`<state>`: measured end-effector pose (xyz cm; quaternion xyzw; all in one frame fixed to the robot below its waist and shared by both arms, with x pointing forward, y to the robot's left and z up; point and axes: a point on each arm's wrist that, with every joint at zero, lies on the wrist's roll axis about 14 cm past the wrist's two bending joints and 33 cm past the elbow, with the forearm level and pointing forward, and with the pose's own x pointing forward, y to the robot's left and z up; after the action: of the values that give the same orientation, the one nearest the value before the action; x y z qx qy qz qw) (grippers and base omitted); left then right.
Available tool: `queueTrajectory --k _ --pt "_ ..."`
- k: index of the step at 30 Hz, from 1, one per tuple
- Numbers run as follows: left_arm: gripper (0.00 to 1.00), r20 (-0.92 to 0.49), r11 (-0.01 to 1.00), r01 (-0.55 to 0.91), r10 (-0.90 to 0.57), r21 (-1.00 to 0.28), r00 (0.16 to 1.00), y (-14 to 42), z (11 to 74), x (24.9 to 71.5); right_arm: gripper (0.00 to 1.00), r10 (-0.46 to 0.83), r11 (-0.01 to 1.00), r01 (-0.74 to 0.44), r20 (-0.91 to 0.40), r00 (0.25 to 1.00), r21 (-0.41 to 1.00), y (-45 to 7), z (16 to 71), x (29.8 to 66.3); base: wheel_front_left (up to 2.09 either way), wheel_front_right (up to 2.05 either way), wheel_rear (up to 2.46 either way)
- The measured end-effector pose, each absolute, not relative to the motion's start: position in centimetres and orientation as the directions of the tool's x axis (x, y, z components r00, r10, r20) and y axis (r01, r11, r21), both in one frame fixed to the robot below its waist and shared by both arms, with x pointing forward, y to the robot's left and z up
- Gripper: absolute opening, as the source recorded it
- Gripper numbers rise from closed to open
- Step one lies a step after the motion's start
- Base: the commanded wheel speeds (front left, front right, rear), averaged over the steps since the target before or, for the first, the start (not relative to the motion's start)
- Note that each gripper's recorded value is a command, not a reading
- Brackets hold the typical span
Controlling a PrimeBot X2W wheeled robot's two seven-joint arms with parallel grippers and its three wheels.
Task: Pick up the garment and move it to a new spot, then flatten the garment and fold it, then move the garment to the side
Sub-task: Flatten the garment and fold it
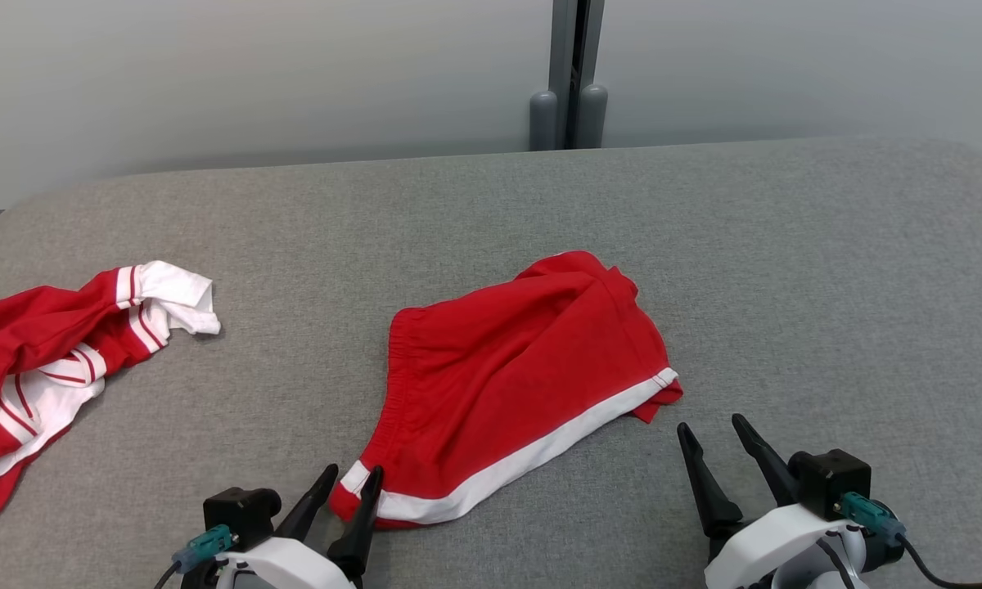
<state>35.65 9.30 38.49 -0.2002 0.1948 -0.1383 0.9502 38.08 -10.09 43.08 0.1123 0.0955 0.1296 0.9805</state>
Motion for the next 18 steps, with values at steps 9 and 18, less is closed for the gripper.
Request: queueTrajectory --k 9,18 --pt "0.97 -0.300 0.886 0.239 -0.371 -0.396 0.879 9.2 39.0 35.2 1.00 0.300 0.935 -0.256 -0.161 0.940 0.247 -9.3 43.0 38.1 0.00 0.00 0.00" --pt "0.16 -0.312 0.880 0.271 -0.403 -0.390 0.860 8.8 38.9 35.3 1.00 0.301 0.934 -0.256 -0.167 0.939 0.249 -9.2 42.8 37.9 0.00 0.00 0.00"
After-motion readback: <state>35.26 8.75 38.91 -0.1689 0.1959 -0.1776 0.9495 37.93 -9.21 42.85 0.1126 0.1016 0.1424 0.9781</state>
